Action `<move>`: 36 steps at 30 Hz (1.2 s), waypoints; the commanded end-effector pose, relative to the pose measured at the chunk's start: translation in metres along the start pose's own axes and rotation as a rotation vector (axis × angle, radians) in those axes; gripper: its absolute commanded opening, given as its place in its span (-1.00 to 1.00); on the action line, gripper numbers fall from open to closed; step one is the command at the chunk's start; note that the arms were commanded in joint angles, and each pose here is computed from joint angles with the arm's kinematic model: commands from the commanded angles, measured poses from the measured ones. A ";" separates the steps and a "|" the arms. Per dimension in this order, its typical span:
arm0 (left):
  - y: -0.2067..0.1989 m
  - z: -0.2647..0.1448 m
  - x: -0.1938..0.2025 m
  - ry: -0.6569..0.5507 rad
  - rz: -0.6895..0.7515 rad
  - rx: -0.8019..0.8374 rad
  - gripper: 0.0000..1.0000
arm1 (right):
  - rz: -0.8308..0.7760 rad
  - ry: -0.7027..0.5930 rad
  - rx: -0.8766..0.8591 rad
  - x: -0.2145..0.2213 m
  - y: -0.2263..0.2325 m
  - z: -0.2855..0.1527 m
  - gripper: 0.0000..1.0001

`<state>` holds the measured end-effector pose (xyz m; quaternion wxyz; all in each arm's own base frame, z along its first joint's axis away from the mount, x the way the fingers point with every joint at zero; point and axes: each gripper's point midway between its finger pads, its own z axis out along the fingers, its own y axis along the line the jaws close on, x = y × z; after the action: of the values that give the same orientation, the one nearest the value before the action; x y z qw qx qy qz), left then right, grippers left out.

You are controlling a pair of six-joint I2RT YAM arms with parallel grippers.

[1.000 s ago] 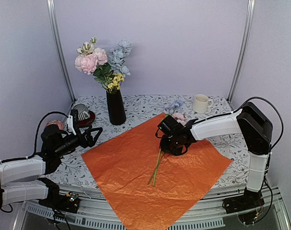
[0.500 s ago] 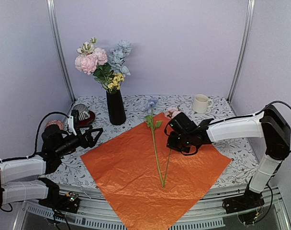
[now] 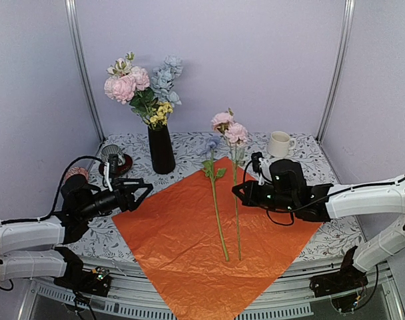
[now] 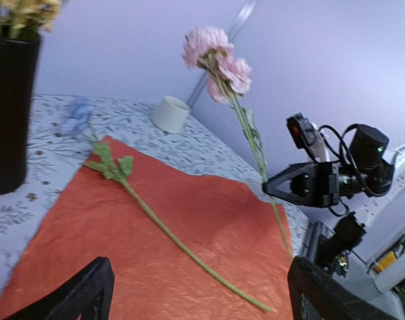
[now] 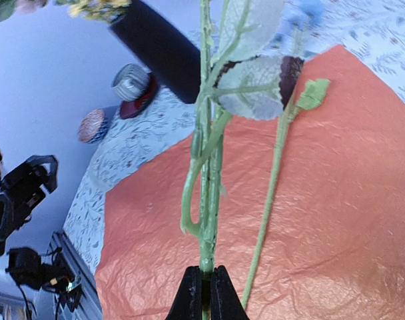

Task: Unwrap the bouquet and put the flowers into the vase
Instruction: Pass from the right arm to the left

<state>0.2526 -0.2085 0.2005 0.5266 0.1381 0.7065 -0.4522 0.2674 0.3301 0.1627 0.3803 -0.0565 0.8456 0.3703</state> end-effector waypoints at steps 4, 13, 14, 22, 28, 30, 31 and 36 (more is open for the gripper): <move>-0.095 0.040 -0.014 -0.005 -0.059 0.237 0.78 | -0.330 -0.226 -0.371 -0.023 0.121 -0.038 -0.95; -0.148 0.063 -0.022 -0.006 -0.045 0.398 0.49 | -0.451 -0.236 -0.494 -0.008 0.170 -0.043 -0.95; -0.152 0.064 -0.020 0.003 -0.046 0.410 0.46 | -0.457 -0.234 -0.499 -0.006 0.173 -0.042 -0.94; -0.173 0.066 -0.016 0.005 -0.023 0.499 0.30 | -0.484 -0.215 -0.513 -0.002 0.182 -0.037 -0.94; -0.185 0.066 -0.016 0.014 -0.002 0.544 0.36 | -0.495 -0.196 -0.509 0.005 0.183 -0.031 -0.94; -0.184 0.067 -0.016 0.013 -0.002 0.539 0.37 | -0.499 -0.188 -0.512 0.007 0.184 -0.030 -0.94; -0.183 0.067 -0.016 0.012 -0.002 0.536 0.37 | -0.502 -0.183 -0.515 0.009 0.185 -0.029 -0.94; -0.181 0.067 -0.018 0.000 -0.006 0.520 0.07 | -0.512 -0.170 -0.510 0.013 0.184 -0.026 -0.93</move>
<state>0.1844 -0.3532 0.2906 0.4582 0.2603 0.5858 -0.6158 0.1770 0.4397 0.2576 0.4948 -0.3207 0.6661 0.4567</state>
